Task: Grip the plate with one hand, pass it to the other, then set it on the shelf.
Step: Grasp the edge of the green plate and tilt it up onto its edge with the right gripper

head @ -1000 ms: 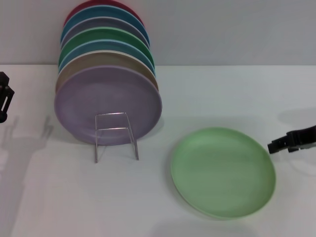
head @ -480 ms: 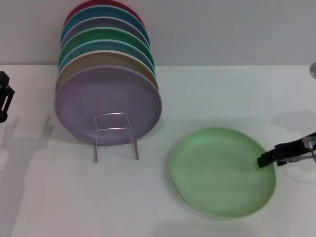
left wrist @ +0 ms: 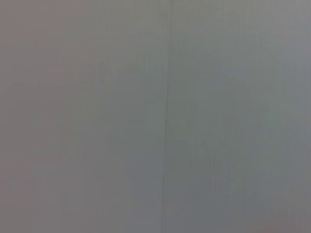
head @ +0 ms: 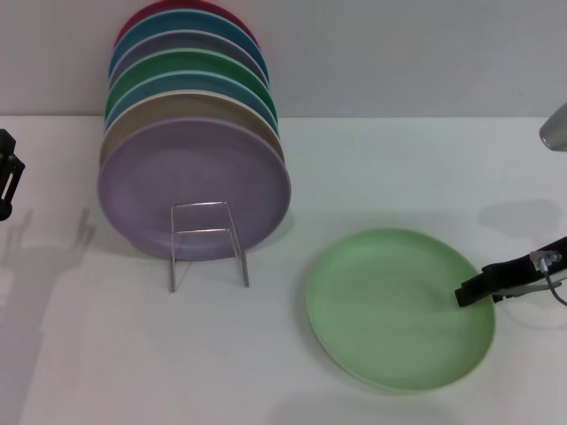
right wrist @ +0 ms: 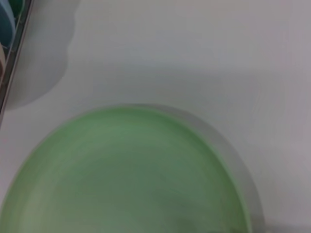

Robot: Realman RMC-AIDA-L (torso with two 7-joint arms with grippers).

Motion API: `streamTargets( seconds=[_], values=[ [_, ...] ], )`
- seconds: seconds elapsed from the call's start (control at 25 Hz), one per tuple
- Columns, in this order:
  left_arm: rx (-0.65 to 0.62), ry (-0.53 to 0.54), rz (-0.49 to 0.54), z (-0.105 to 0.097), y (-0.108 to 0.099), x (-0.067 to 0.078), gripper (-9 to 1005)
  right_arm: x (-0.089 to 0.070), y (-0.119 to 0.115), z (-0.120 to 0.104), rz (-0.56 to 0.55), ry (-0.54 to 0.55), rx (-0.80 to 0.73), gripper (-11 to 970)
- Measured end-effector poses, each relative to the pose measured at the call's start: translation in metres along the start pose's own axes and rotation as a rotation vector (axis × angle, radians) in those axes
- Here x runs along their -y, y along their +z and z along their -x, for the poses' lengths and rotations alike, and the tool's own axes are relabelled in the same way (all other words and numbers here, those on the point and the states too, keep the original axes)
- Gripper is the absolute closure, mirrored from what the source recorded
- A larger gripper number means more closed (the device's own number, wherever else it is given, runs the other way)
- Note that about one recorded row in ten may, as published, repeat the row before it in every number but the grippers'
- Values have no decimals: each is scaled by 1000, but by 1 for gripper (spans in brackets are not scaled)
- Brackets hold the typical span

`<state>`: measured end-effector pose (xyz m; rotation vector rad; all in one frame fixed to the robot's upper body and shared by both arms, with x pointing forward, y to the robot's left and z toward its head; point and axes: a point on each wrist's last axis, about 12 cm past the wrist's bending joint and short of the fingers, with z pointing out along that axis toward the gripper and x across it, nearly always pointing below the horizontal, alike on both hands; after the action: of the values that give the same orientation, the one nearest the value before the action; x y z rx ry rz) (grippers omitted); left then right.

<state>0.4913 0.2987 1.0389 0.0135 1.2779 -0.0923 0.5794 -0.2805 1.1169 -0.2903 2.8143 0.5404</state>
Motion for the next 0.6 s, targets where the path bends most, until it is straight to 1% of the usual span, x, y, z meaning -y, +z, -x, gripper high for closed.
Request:
streamTargets(
  seconds=[0.12,0.36,0.6],
  values=[
    [1,0,1,0,0,0,187,1,0,0,-9,-2,-7,457],
    [4,0,4,1,1,-1,187,1,1,-1,-19,1,-17,654],
    [5,0,8,1,1,-1,187,0,1,0,-29,-22,-8,724]
  ],
)
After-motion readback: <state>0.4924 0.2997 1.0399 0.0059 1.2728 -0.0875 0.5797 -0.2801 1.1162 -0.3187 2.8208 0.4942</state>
